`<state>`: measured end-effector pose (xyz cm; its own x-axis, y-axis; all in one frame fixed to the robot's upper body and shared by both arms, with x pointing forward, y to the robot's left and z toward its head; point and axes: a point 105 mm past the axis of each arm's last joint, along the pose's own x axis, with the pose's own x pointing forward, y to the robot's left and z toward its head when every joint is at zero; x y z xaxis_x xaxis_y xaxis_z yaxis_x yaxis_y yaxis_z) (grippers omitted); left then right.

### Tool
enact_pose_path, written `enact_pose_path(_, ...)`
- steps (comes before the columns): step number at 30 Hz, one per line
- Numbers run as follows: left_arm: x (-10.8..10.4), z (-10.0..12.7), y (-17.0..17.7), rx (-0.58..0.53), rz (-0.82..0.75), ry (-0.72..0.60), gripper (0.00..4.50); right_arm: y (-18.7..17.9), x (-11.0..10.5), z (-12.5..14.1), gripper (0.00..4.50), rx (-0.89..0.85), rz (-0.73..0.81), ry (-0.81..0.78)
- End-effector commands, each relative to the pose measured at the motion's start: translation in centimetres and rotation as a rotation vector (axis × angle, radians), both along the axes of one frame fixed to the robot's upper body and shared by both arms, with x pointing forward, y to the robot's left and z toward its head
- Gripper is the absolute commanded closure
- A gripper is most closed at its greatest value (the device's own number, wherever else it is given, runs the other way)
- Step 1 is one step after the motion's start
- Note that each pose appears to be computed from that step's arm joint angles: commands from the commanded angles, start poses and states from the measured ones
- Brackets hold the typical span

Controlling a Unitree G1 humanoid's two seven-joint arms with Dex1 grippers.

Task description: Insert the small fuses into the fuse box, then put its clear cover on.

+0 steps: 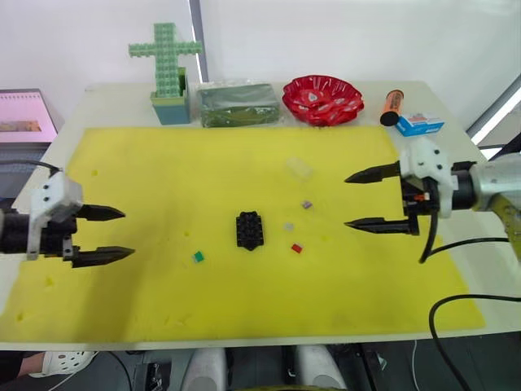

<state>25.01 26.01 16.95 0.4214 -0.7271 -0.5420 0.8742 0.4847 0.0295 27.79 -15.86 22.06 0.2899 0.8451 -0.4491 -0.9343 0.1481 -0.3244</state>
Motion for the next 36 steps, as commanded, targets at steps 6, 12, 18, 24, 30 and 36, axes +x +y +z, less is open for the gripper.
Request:
enact_pose_path(6, 0.8, -0.8, -3.8, -0.245, -0.014, 0.229, 1.28, 4.9, -1.8, 1.2, 0.00, 0.084, 0.144, -0.041)
enact_pose_path(12, 1.3, -1.9, -5.2, -0.350, -0.014, 0.488, 1.60, 6.6, -2.6, 1.0, 0.00, 0.093, 0.202, -0.047)
enact_pose_path(18, 2.2, -2.7, -5.7, -0.382, -0.002, 0.596, 1.60, 6.9, -2.7, 1.0, 0.00, 0.093, 0.209, -0.062)
enact_pose_path(24, 2.5, -4.2, -6.8, -0.346, -0.029, 0.642, 1.60, 6.9, -2.9, 0.9, 0.00, 0.094, 0.205, -0.066)
enact_pose_path(30, 3.0, -5.6, -6.9, -0.303, -0.035, 0.633, 1.60, 6.6, -2.8, 0.7, 0.00, 0.092, 0.183, -0.066)
enact_pose_path(36, 2.8, -6.2, -7.4, -0.289, -0.068, 0.642, 1.60, 6.4, -2.8, 0.7, 0.00, 0.095, 0.170, -0.066)
